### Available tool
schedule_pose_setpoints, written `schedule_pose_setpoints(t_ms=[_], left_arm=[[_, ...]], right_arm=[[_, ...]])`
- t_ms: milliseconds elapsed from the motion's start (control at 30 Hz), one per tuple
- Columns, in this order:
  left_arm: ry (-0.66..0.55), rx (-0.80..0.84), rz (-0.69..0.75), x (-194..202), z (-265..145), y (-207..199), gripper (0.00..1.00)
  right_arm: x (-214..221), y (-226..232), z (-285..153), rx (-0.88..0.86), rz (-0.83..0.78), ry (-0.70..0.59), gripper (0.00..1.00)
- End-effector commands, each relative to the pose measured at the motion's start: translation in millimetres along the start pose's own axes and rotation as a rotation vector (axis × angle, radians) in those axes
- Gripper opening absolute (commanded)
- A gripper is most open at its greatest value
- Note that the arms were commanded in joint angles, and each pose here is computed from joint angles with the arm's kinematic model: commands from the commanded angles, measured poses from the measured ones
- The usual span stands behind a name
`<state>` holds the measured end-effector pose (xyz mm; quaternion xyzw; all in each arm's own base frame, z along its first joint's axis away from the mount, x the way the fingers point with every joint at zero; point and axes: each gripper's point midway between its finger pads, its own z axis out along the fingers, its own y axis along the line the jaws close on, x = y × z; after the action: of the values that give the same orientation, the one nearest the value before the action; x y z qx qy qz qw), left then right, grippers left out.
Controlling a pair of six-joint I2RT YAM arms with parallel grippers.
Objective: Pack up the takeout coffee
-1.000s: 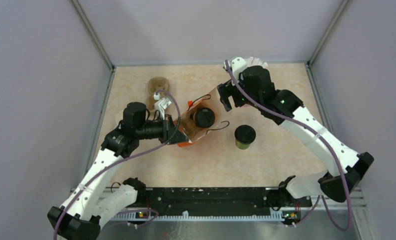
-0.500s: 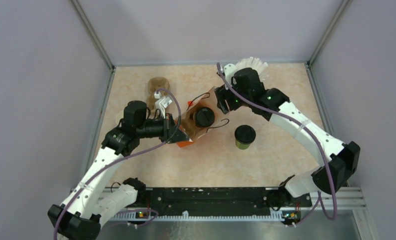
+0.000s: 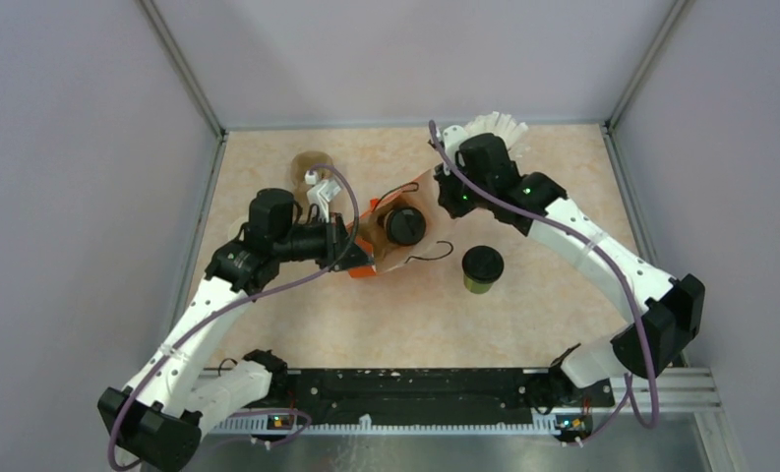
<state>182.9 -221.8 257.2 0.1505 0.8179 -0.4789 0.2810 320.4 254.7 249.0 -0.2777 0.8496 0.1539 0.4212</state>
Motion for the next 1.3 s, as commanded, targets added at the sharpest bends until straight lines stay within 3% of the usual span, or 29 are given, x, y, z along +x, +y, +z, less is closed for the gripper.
schedule_pose_setpoints(t_ms=[0, 100, 200, 333, 700, 1067, 1267], left_arm=[[-0.106, -0.047, 0.07, -36.1, 0.1, -1.4, 0.09], [-0.122, -0.086, 0.061, -45.4, -0.3, 1.7, 0.13], [-0.136, -0.138, 0.043, -52.1, -6.3, 3.0, 0.25], [-0.134, -0.172, -0.011, -51.9, -14.7, -0.8, 0.34], [-0.058, -0.253, -0.156, -26.9, -23.0, 7.4, 0.63], [-0.03, -0.363, -0.175, -39.9, -19.4, 24.7, 0.65], [-0.086, -0.411, -0.148, -67.1, -32.0, 14.6, 0.73]], right_arm=[[-22.8, 0.0, -33.5, 0.005, 0.101, -0.104, 0.0], [-20.1, 3.8, -41.8, -0.004, 0.167, -0.112, 0.0], [-19.5, 5.6, -51.4, -0.002, 0.225, -0.115, 0.0], [-17.6, 8.3, -61.3, -0.011, 0.277, -0.121, 0.0], [1.7, 19.6, -58.9, -0.055, 0.393, -0.123, 0.0], [4.4, 17.4, -65.3, -0.049, 0.38, -0.149, 0.0], [6.3, 18.3, -66.2, -0.052, 0.388, -0.153, 0.0]])
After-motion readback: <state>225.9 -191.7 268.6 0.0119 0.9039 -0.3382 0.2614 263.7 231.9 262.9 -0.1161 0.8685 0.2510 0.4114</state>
